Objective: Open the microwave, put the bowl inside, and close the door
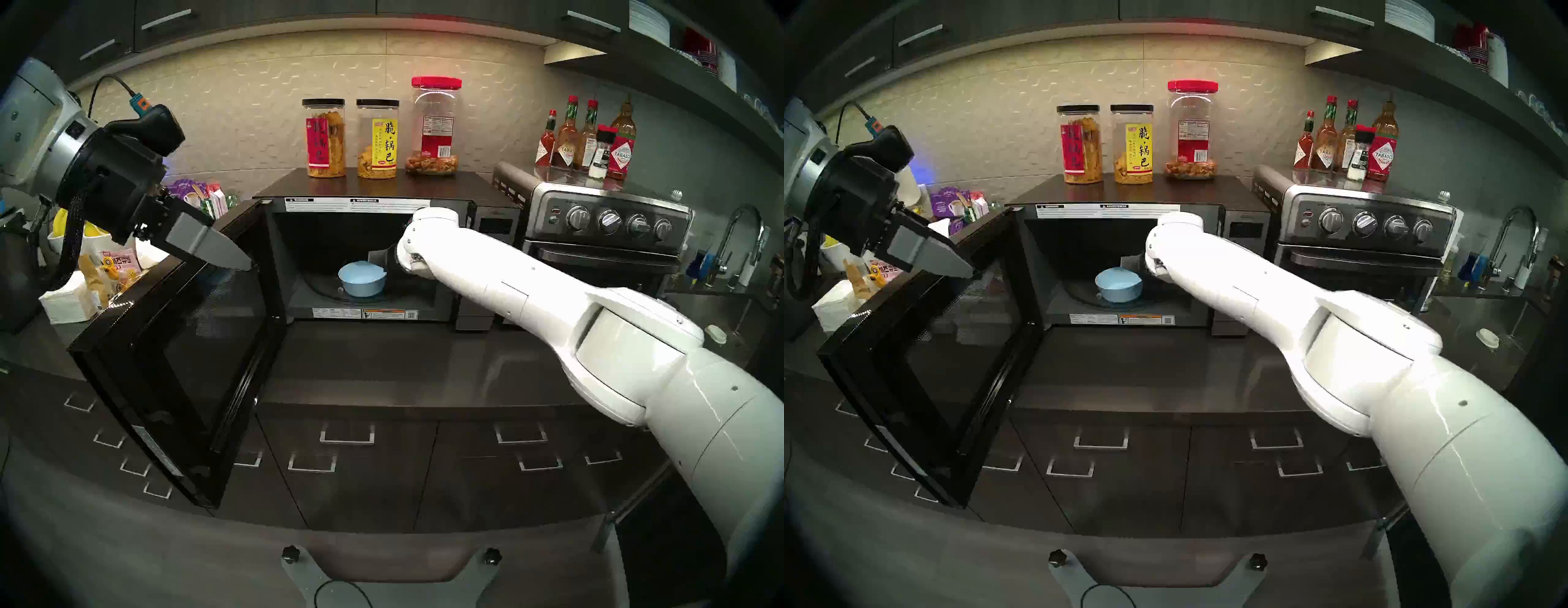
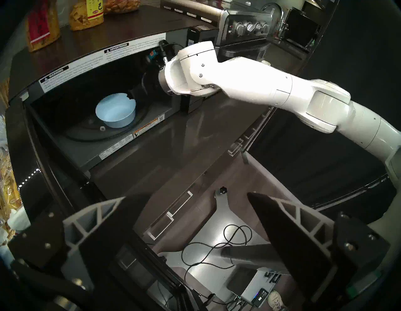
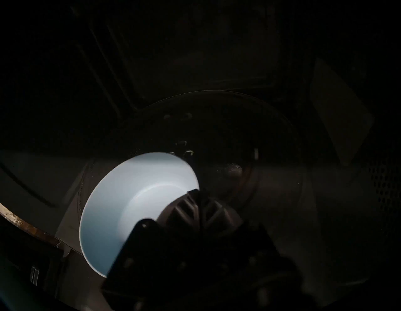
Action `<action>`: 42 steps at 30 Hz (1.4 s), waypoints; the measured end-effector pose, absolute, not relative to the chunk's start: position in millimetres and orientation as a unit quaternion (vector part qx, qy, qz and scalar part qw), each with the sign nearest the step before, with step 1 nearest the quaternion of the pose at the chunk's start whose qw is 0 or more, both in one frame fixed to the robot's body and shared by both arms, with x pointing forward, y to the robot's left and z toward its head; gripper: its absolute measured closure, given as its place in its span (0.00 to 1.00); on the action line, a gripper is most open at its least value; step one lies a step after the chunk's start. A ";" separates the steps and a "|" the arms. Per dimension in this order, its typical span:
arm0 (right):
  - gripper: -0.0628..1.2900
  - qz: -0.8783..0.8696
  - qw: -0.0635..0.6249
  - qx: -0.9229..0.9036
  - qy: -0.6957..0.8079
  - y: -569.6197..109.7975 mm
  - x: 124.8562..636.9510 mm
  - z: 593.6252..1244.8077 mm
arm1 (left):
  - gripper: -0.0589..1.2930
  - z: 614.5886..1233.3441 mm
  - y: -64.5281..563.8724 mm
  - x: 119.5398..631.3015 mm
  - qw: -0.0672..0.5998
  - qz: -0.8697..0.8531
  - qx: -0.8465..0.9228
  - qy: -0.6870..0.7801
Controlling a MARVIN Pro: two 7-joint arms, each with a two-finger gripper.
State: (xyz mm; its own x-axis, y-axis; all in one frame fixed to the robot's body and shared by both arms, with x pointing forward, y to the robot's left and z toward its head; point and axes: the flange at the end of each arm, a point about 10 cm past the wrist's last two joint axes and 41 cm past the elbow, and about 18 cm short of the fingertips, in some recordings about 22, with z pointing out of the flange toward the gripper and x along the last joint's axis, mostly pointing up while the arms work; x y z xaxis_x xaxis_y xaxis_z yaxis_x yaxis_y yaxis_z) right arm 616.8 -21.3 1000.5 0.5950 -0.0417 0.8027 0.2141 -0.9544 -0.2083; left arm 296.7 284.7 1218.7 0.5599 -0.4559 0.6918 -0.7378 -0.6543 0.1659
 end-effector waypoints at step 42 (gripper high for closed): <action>0.17 -0.419 0.155 -0.890 -0.092 -13.8 585.3 1008.8 | 0.02 1218.7 284.7 296.6 0.225 0.313 0.854 -0.349</action>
State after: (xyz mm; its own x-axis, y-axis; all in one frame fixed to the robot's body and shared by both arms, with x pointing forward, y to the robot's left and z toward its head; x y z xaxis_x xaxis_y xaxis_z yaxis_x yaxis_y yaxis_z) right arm 585.3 -13.8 1008.8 0.6326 0.0342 0.7737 0.2941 -0.9348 -0.1991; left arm 296.6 284.7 1218.7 0.5605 -0.4559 0.6914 -0.7374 -0.6547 0.1662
